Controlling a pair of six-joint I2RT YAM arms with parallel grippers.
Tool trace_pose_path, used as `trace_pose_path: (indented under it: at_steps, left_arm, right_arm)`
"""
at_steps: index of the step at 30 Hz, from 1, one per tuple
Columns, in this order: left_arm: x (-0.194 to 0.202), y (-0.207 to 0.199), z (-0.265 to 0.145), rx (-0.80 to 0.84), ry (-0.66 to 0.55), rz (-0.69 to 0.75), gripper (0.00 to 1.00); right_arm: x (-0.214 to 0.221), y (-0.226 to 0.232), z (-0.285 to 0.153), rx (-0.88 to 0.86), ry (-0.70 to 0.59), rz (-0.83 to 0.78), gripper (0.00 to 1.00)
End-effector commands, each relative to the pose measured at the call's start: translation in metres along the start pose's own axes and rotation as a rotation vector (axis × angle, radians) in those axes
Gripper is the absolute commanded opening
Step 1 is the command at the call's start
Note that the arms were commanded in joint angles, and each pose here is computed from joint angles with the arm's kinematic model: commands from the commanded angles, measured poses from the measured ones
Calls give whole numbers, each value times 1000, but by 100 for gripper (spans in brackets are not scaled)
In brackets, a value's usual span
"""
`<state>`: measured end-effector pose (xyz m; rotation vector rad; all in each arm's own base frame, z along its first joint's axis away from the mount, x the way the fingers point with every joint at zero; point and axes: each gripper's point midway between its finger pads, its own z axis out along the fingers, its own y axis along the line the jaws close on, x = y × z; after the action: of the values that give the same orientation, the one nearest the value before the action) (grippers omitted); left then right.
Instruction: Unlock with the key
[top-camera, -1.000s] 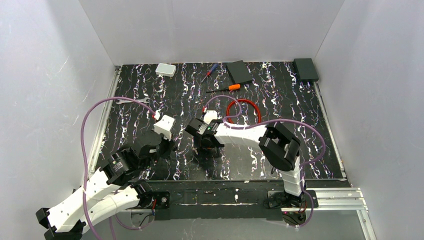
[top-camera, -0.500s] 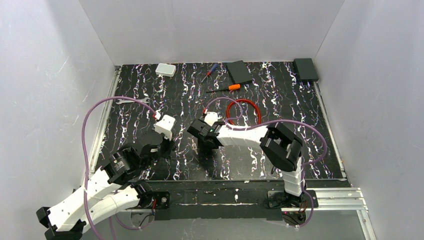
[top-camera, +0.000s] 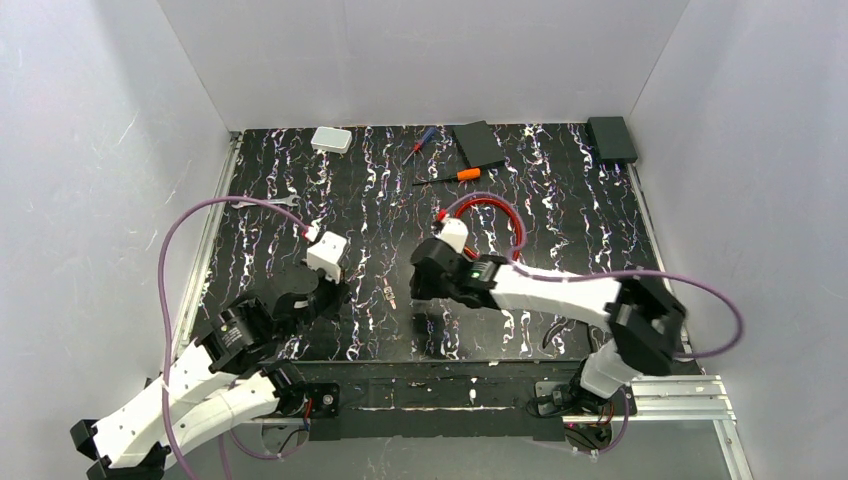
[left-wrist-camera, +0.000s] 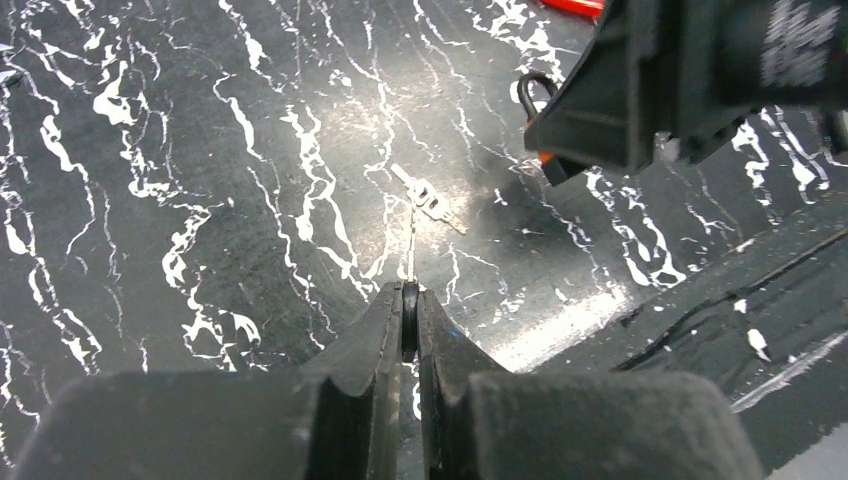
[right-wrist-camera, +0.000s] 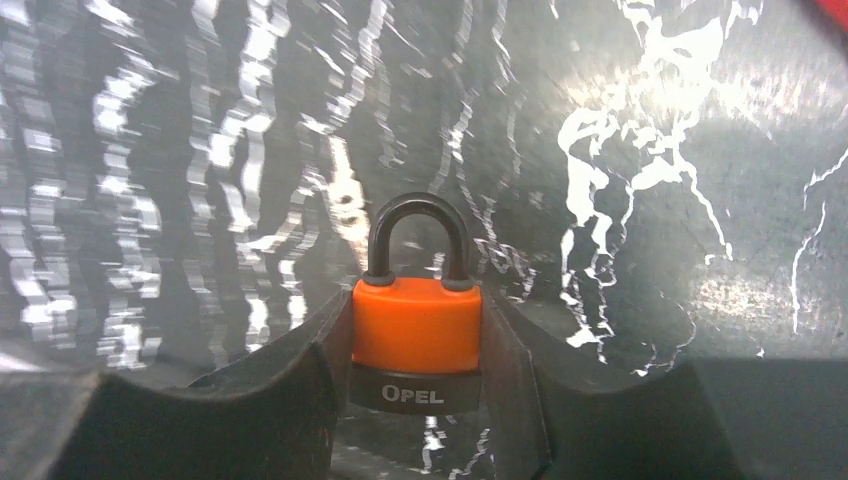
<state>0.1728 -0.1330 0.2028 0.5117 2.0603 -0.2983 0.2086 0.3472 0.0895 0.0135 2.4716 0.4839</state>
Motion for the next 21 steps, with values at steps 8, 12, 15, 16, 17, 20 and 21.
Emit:
trace_pose_path:
  at_steps: [8, 12, 15, 16, 17, 20, 21]
  left_arm:
    - [-34, -53, -37, 320, -120, -214, 0]
    - [-58, -72, -58, 441, -147, -300, 0]
    - [-77, -92, -72, 559, -163, -359, 0]
    - [-82, -98, -75, 595, -163, -381, 0]
    - [-90, -105, -78, 632, -179, -403, 0]
    - [-109, -122, -88, 748, -212, -482, 0]
    - [-115, -126, -91, 784, -228, -506, 0]
  right_arm:
    - [-120, 35, -126, -443, -438, 465, 1]
    - [-143, 41, -164, -614, -526, 567, 1]
    - [-155, 49, -190, -732, -571, 582, 1]
    - [-157, 53, -199, -774, -579, 579, 1]
    - [-161, 56, -209, -816, -594, 577, 1]
    - [-170, 59, -240, -955, -651, 593, 1]
    - [-173, 58, -250, -995, -669, 605, 1]
